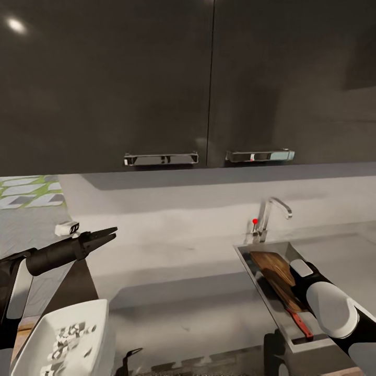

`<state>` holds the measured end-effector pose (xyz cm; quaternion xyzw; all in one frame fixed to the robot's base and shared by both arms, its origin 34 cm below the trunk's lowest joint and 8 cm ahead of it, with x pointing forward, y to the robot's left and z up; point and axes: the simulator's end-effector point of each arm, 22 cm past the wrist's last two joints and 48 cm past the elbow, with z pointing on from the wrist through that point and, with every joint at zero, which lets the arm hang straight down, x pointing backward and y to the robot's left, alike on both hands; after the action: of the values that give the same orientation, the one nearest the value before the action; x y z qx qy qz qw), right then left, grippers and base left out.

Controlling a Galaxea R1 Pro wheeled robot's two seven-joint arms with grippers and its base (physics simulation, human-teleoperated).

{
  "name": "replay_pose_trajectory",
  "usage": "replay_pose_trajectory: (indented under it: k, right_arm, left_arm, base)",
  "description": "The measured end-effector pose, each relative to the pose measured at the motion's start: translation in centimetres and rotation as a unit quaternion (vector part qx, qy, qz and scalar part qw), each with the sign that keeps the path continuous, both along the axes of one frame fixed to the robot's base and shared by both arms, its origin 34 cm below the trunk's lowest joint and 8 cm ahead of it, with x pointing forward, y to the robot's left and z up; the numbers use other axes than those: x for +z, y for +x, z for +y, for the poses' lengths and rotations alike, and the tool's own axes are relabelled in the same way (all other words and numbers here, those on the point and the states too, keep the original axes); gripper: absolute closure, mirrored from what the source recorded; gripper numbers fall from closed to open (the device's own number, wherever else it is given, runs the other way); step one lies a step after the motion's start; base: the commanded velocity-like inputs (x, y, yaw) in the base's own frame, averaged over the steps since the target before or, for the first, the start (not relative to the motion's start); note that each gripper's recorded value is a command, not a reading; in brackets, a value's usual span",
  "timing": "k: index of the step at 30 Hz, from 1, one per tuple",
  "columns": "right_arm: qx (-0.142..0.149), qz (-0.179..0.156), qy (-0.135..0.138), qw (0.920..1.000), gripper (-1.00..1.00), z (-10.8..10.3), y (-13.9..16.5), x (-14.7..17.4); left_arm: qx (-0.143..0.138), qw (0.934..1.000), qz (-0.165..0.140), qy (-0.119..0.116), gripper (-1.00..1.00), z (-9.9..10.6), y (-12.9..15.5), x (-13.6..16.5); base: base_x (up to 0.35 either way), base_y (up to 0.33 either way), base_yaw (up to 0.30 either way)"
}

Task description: In the kitchen, take the Vidalia onion out of the sink, dice it on the chopping board with the paring knife, put the diced onion into the bowl on the countertop, then place both the paring knife and the chopping board into the sink.

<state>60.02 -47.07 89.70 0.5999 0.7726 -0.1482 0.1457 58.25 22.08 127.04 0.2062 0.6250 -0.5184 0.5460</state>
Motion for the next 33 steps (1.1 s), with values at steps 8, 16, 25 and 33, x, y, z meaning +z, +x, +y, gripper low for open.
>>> replay_pose_trajectory:
  k: [8,16,25,33]
  right_arm:
    - [-0.002,0.003,-0.002,1.0000,1.00,-0.1,-0.2,-0.8]
    - [-0.002,0.009,-0.002,1.0000,1.00,-0.1,-0.3,-1.5]
    - [-0.002,0.016,-0.002,0.9999,1.00,-0.1,-0.5,-2.2]
    - [-0.002,0.023,-0.002,0.9997,1.00,-0.1,-0.7,-2.8]
  left_arm:
    - [0.000,1.0000,0.006,0.000,-1.00,0.0,0.3,-0.6]
    - [0.000,0.9999,0.013,-0.001,-1.00,0.0,0.7,-1.2]
    - [-0.001,0.9998,0.020,-0.001,-1.00,0.0,1.0,-1.9]
    - [-0.001,0.9996,0.027,-0.001,-1.00,-0.1,1.4,-2.5]
  base:
    - [0.000,0.000,0.000]
    - [0.000,0.000,0.000]
    - [0.000,0.000,0.000]
    - [0.000,0.000,0.000]
